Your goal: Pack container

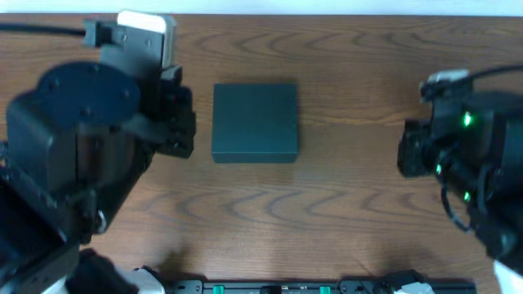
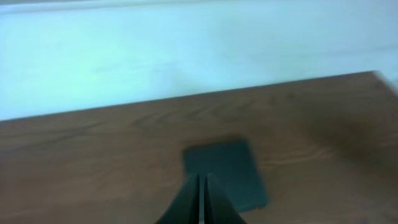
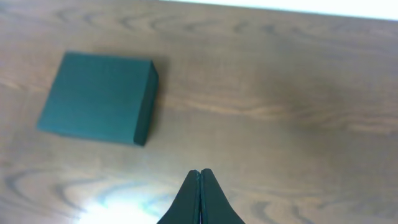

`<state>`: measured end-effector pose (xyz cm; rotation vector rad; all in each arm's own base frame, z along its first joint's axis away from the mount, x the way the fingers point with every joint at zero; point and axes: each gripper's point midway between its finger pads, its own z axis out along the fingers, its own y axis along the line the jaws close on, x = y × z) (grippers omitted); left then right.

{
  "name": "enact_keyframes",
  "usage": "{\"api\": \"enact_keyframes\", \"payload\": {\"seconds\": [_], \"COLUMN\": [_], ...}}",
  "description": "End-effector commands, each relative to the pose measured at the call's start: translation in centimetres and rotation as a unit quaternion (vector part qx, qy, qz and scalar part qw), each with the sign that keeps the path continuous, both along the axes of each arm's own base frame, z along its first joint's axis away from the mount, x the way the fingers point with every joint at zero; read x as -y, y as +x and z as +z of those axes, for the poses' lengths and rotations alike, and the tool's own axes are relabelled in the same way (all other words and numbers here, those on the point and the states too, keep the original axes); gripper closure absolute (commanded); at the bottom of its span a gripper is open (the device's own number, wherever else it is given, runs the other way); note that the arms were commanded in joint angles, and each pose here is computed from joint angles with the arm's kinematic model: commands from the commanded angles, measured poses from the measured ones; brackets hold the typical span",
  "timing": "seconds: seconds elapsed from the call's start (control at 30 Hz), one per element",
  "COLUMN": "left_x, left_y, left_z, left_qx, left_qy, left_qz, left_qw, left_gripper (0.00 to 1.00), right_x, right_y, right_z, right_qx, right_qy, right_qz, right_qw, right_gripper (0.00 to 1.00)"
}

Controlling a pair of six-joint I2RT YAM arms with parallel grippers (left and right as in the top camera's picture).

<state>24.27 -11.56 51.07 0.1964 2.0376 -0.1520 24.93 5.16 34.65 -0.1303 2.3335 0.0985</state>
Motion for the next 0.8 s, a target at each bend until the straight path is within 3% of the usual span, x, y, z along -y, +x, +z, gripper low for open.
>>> {"api": "enact_keyframes", "payload": {"seconds": [0.0, 0.03, 0.07, 0.1, 0.13, 0.17, 0.23, 0.27, 0.77], "left_x": [-4.6, -5.2, -5.6, -5.7, -5.8, -5.8, -5.5, -5.4, -4.1], "left_y": [-0.2, -0.3, -0.3, -0.4, -0.4, -0.4, -0.4, -0.4, -0.7], "left_z": [-1.9, -2.3, -2.7, -3.0, -3.3, -3.4, -3.6, -3.7, -4.3], "left_qx": [-0.015, -0.021, -0.026, -0.032, -0.036, -0.038, -0.043, -0.044, -0.062], "left_qy": [0.087, 0.097, 0.102, 0.105, 0.108, 0.109, 0.106, 0.104, 0.082], "left_qz": [0.097, 0.106, 0.11, 0.112, 0.113, 0.113, 0.105, 0.103, 0.071], "left_qw": [0.991, 0.989, 0.988, 0.988, 0.987, 0.987, 0.988, 0.988, 0.992], "left_gripper": [0.94, 0.94, 0.94, 0.94, 0.86, 0.71, 0.17, 0.05, 0.05], "right_x": [-0.3, -0.2, -0.2, -0.2, -0.2, -0.2, -0.2, -0.2, -0.3], "right_y": [-0.9, -1.2, -1.3, -1.3, -1.3, -1.3, -1.2, -1.1, -0.7], "right_z": [-2.7, -3.3, -3.7, -4.0, -4.2, -4.3, -4.4, -4.5, -5.3], "right_qx": [-0.019, -0.023, -0.026, -0.031, -0.034, -0.035, -0.039, -0.041, -0.057], "right_qy": [-0.007, -0.008, -0.009, -0.01, -0.011, -0.011, -0.012, -0.013, -0.017], "right_qz": [0.02, 0.02, 0.02, 0.02, 0.02, 0.02, 0.02, 0.02, 0.02], "right_qw": [1.0, 0.999, 0.999, 0.999, 0.999, 0.999, 0.999, 0.999, 0.998], "right_gripper": [0.98, 0.93, 0.79, 0.52, 0.19, 0.01, 0.01, 0.01, 0.01]}}
